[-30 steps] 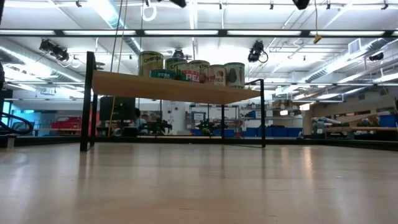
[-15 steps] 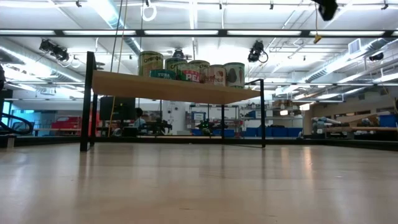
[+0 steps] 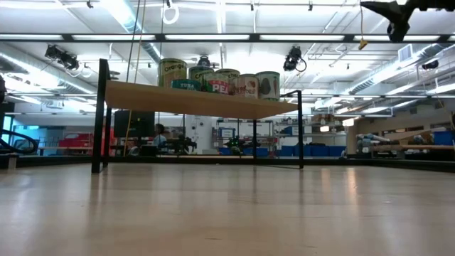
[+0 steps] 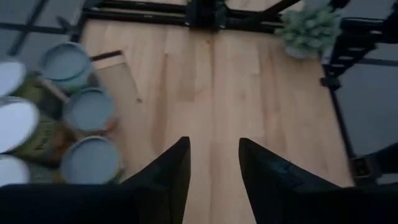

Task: Pick and place cans onto a shelf
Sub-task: Return to Home Position

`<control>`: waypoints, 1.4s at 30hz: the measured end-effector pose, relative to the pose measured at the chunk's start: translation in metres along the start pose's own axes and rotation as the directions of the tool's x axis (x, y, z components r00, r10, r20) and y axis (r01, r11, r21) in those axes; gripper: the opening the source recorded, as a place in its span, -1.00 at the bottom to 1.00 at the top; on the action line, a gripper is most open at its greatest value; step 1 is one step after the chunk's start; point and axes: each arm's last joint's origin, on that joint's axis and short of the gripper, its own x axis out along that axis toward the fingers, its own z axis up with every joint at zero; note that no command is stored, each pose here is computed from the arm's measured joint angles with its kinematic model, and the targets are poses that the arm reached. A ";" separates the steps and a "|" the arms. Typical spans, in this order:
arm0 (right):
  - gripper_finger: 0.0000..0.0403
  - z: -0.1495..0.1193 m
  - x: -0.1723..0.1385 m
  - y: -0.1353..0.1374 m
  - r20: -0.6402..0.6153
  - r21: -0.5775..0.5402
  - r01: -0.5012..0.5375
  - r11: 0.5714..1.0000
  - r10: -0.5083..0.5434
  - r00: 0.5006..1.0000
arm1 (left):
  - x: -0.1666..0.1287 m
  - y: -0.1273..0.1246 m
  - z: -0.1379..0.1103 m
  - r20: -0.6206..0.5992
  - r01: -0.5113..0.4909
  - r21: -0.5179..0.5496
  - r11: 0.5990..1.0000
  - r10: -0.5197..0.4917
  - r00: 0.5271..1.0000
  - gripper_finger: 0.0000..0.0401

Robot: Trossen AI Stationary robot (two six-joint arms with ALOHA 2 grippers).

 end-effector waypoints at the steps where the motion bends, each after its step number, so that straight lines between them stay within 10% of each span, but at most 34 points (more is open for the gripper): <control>1: 0.17 -0.003 -0.002 -0.002 0.012 0.005 -0.007 1.000 0.007 1.000 | 0.002 0.000 0.000 0.000 0.012 -0.013 1.000 -0.012 1.000 -0.30; 17: 0.15 -0.025 -0.008 -0.015 0.012 0.123 -0.056 0.991 0.055 0.998 | -0.002 -0.005 -0.093 0.380 0.102 -0.335 0.937 0.035 0.924 -0.53; 23: 0.14 -0.025 -0.008 -0.017 0.044 0.157 -0.011 0.988 0.005 0.999 | -0.018 0.000 -0.157 0.566 0.127 -0.371 0.920 0.115 0.816 -0.95; 42: 0.14 -0.021 -0.009 -0.024 0.184 0.267 0.179 0.947 -0.232 0.955 | -0.033 0.004 -0.270 0.737 0.174 -0.391 0.904 0.194 0.647 -0.99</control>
